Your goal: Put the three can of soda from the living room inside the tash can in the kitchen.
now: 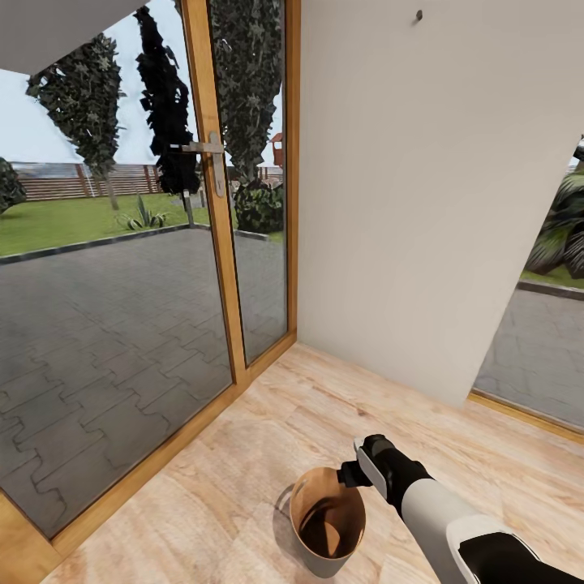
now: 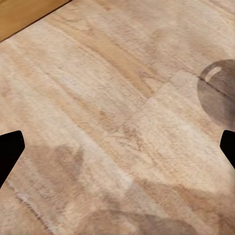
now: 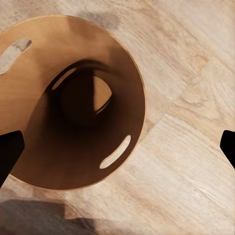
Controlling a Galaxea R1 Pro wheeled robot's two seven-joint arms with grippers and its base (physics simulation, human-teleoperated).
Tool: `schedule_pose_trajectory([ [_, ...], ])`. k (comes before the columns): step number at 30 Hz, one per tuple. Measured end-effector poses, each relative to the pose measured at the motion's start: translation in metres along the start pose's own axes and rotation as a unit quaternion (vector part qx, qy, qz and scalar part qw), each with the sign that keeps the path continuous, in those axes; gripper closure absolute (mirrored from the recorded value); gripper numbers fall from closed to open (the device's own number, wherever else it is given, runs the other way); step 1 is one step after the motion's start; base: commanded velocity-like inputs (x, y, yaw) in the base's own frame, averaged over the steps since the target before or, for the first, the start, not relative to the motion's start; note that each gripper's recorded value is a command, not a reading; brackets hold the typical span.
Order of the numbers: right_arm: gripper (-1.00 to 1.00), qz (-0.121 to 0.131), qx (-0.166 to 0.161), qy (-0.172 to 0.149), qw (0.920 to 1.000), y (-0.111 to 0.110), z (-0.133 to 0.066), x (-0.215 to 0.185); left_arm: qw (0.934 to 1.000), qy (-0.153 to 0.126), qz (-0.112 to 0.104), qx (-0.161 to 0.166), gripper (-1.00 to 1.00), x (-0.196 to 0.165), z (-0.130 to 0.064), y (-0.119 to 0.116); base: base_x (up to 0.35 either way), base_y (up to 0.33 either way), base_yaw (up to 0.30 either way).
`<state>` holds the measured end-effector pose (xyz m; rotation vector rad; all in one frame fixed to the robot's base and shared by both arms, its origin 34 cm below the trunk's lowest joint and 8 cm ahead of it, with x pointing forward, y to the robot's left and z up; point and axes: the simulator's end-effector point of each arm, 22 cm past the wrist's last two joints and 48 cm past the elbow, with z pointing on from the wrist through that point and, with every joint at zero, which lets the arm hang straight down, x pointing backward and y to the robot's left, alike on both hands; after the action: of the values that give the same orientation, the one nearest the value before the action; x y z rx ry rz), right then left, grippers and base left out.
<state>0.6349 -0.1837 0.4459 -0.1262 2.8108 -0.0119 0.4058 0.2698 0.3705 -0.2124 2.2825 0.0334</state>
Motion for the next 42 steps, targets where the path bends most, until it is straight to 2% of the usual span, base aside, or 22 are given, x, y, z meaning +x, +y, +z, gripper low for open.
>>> schedule_pose_trajectory([
  [22, -1.0, 0.001, -0.001, -0.002, 1.0, 0.0, -0.002, -0.002, 1.0, -0.002, 0.0, 0.001, -1.0, -0.002, 0.0, 0.0, 0.0, 0.0, 0.0],
  [42, -1.0, 0.003, -0.002, 0.014, 0.9999, 0.0, 0.01, 0.009, 0.9999, 0.012, 0.001, -0.002, -1.0, 0.009, 0.0, 0.002, 0.0, 0.0, 0.0],
])
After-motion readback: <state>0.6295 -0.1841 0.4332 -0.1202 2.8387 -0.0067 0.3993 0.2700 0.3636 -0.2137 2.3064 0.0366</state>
